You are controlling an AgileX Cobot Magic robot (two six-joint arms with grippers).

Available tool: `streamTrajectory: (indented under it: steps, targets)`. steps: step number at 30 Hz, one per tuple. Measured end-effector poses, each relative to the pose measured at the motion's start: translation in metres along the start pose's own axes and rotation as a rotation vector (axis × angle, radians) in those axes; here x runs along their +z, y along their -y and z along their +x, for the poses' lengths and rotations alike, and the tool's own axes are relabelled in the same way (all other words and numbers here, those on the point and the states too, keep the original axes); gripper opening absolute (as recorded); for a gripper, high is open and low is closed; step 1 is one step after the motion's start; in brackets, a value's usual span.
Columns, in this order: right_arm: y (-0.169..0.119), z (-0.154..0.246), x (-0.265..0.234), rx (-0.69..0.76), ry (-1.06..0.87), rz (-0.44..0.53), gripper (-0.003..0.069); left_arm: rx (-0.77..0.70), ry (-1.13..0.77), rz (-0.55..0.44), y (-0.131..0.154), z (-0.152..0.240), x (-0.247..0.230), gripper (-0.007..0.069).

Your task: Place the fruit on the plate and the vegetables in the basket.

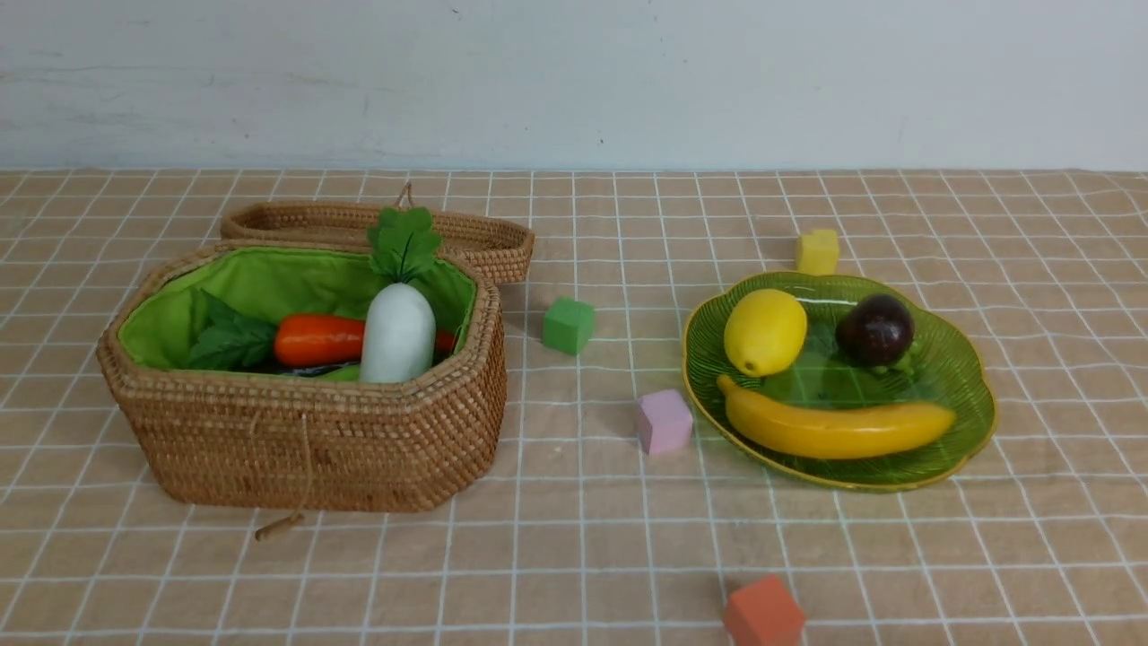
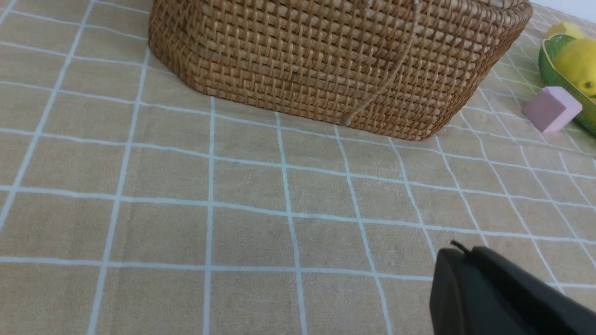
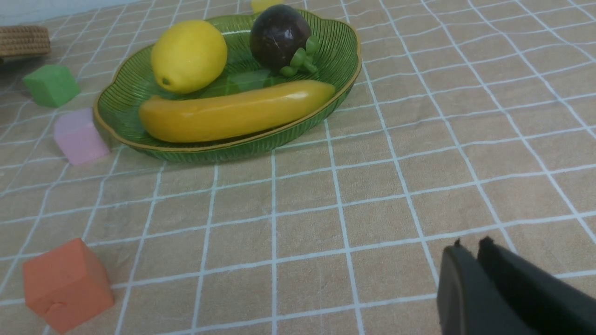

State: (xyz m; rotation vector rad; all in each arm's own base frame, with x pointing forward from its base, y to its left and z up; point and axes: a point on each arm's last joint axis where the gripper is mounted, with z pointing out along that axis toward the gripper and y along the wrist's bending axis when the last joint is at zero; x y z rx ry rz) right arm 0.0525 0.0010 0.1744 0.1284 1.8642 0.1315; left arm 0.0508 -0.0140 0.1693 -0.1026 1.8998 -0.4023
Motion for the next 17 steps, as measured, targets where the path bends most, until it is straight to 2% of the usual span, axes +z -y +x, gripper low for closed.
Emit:
streamTrajectory:
  steps: [17]
  targets:
    - [0.0000, 0.0001, 0.0000, 0.000, -0.001, 0.000, 0.0088, -0.001, 0.000, 0.000, 0.0000, 0.0000, 0.0000, 0.0008]
